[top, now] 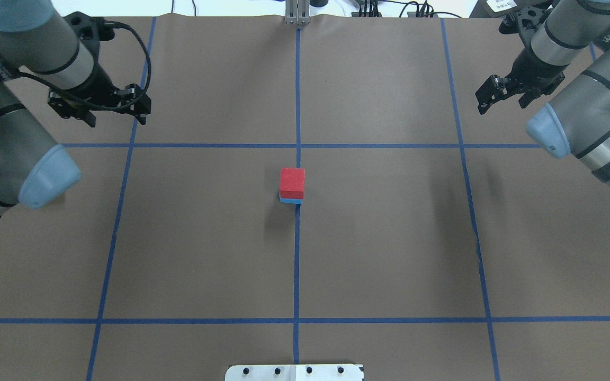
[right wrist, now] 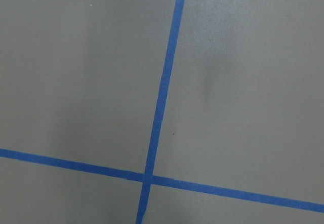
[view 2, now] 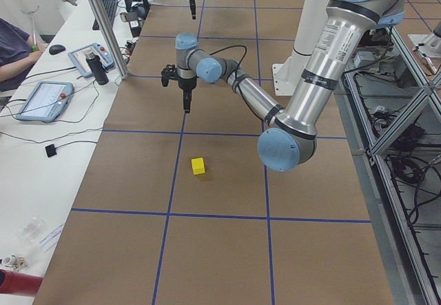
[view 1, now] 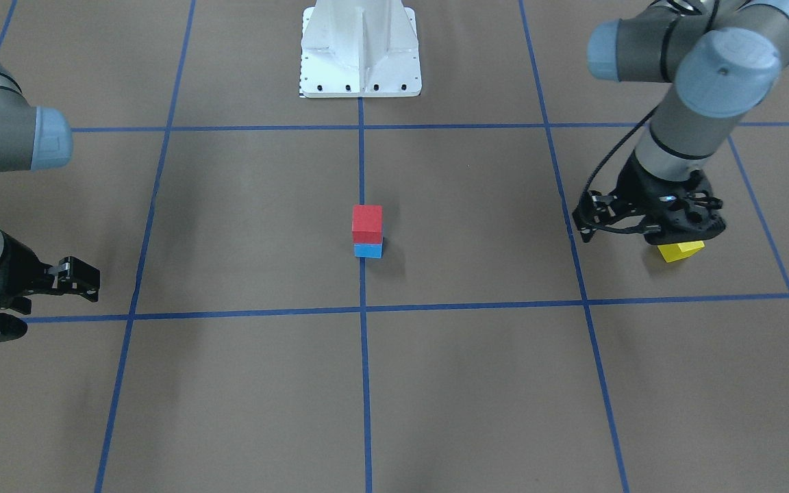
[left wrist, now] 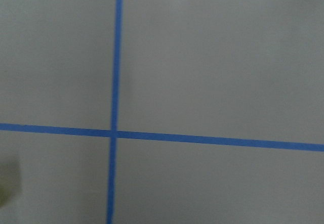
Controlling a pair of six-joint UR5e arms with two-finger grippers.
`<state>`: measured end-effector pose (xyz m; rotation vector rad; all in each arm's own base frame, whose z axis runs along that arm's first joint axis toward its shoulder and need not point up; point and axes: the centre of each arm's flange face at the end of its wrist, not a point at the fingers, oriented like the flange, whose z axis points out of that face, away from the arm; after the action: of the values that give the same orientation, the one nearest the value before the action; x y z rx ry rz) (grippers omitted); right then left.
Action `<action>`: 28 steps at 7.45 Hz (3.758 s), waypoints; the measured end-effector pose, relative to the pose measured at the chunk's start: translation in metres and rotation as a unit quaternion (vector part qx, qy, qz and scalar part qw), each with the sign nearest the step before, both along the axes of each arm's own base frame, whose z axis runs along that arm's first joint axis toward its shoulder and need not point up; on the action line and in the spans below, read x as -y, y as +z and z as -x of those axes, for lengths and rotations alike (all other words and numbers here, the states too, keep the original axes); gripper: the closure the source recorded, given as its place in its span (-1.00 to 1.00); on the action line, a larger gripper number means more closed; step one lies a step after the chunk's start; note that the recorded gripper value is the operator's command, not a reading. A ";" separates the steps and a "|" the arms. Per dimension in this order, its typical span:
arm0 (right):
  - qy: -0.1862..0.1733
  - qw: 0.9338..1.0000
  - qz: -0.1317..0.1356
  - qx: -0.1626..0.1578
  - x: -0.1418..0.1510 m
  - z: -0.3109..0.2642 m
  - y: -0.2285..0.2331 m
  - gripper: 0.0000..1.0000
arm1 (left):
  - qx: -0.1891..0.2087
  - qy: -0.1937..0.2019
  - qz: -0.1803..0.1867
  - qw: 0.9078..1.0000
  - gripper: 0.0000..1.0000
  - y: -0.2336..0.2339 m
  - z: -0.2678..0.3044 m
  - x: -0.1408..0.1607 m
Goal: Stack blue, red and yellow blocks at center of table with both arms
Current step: 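Open the left gripper and move it back toward the yellow cube, then lower the left gripper onto the yellow cube and close it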
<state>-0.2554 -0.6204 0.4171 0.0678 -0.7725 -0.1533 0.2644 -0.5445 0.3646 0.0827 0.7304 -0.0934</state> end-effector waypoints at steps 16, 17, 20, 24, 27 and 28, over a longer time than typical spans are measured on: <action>0.000 1.000 -0.002 0.000 -0.001 0.000 0.008 -0.98 | 0.003 -0.030 0.043 0.999 -1.00 0.214 0.044 -0.030; 0.000 1.000 -0.002 0.000 -0.001 0.000 0.007 -0.98 | 0.004 -0.025 0.044 0.999 -1.00 0.215 0.038 -0.032; 0.000 1.000 -0.002 0.000 -0.001 0.000 0.007 -0.98 | 0.000 -0.012 0.036 0.999 -1.00 0.241 0.025 -0.038; 0.000 1.000 -0.004 0.001 -0.001 0.000 0.007 -0.98 | -0.011 -0.012 0.029 0.999 -0.93 0.245 0.021 -0.040; -0.001 1.000 -0.001 -0.001 -0.003 -0.001 0.011 -0.98 | -0.017 -0.012 0.023 1.000 -0.93 0.233 0.020 -0.047; -0.001 1.000 0.000 -0.002 -0.003 -0.001 0.013 -0.98 | -0.017 -0.010 0.024 1.000 -0.93 0.232 0.018 -0.053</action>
<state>-0.2541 -0.6174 0.4303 0.0675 -0.7695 -0.1558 0.2468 -0.4917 0.5967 0.0429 0.7605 -0.1317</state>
